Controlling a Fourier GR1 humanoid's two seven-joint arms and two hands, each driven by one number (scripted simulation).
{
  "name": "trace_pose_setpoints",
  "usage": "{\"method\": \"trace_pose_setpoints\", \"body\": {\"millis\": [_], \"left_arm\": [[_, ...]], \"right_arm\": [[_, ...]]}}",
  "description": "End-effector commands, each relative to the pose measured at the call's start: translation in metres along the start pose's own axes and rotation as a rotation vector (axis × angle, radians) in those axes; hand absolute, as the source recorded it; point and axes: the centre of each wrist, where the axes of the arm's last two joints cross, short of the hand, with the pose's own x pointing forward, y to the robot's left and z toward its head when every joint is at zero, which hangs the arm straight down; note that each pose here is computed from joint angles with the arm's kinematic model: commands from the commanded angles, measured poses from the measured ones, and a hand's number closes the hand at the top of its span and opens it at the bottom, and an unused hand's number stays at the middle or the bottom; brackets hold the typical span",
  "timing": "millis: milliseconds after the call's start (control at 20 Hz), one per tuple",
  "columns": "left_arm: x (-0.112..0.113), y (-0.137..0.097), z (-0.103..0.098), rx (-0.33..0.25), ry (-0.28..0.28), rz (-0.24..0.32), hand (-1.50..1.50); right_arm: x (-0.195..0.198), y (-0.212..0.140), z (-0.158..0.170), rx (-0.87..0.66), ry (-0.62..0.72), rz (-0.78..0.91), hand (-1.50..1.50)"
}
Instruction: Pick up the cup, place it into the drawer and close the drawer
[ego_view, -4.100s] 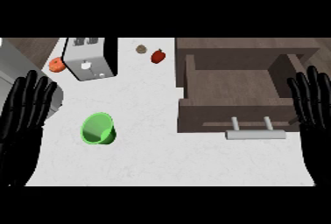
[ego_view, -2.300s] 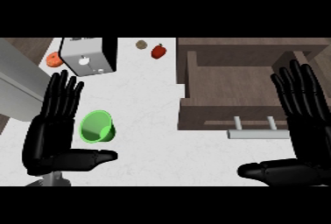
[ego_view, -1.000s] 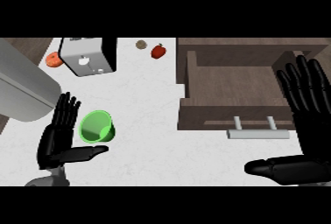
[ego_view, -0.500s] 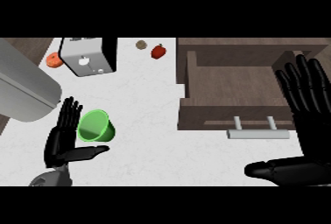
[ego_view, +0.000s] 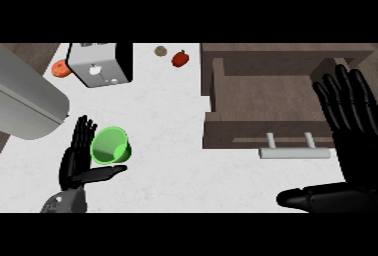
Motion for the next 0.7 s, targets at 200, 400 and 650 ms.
{"method": "trace_pose_setpoints", "body": {"millis": [200, 400, 650], "left_arm": [[-0.023, -0.002, -0.002, -0.018, 0.012, 0.012, -1.5], [-0.013, -0.002, -0.009, -0.047, 0.029, 0.013, -1.5], [-0.026, -0.002, 0.006, -0.06, 0.021, 0.06, -1.5]], "right_arm": [[-0.001, 0.001, -0.006, 0.023, 0.015, -0.008, -1.5], [0.003, -0.01, 0.001, 0.011, 0.006, 0.01, -1.5], [-0.014, 0.006, 0.014, 0.004, 0.015, -0.007, -1.5]]}}
